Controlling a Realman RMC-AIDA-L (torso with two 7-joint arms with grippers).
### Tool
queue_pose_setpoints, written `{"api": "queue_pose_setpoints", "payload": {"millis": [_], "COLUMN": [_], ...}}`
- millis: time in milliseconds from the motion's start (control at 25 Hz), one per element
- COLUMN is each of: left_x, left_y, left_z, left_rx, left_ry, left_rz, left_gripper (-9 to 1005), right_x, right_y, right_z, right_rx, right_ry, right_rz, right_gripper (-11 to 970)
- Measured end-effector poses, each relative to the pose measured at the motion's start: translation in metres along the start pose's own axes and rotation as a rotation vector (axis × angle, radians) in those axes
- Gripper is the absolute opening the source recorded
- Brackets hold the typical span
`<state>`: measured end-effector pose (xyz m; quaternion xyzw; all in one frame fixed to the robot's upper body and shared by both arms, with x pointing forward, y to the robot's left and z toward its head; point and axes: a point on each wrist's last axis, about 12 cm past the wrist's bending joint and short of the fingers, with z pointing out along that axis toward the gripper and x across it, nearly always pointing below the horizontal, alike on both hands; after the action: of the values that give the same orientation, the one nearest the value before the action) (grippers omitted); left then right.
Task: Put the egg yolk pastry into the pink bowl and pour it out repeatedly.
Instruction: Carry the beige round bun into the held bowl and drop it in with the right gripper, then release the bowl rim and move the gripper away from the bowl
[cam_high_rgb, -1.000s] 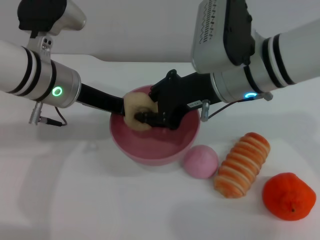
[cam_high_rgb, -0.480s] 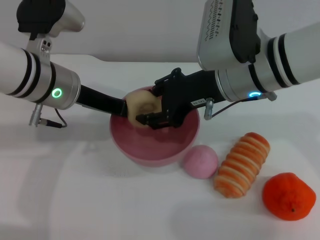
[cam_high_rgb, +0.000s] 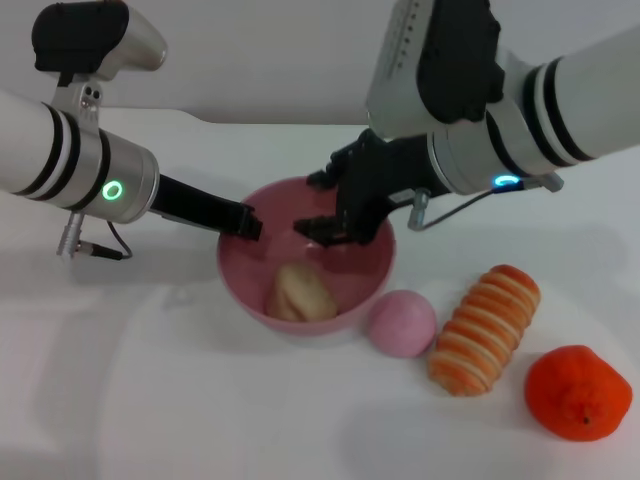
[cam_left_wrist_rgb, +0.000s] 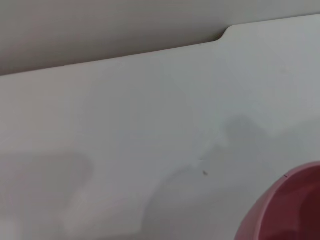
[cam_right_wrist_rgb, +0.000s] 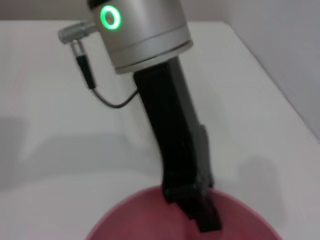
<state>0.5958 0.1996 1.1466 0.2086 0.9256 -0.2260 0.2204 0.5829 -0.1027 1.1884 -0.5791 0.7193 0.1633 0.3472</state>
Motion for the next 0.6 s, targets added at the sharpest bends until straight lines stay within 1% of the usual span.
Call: {"api": "queue_pose_setpoints", "payload": {"millis": [80,240,360,600], "left_x": [0.002,0.009,0.014,0.018], "left_y": [0.001,0.007,0.009,0.0], "left_z": [0.001,0.009,0.015,0.024], "left_rx": [-0.002,-0.007,-0.015,-0.015], "left_ry": [0.007,0.027,0.033,0.071], "left_rz": [-0.002,-0.022,-0.031,0.026], "left_gripper": [26,33,39,50], "right_x": [0.0,0.011,0.019,0.027], "right_y": [-0.003,-0.013,-0.019,-0.023], "right_z": [-0.002,-0.011,-0.015,-0.016], "right_rx": [0.024,0.081,0.112,0.147], "right_ry": [-0.03,-0.092,-0.104,-0.114], "right_rz": [0.035,0.118,0.154,0.178], "right_gripper": [541,541,541,541]}}
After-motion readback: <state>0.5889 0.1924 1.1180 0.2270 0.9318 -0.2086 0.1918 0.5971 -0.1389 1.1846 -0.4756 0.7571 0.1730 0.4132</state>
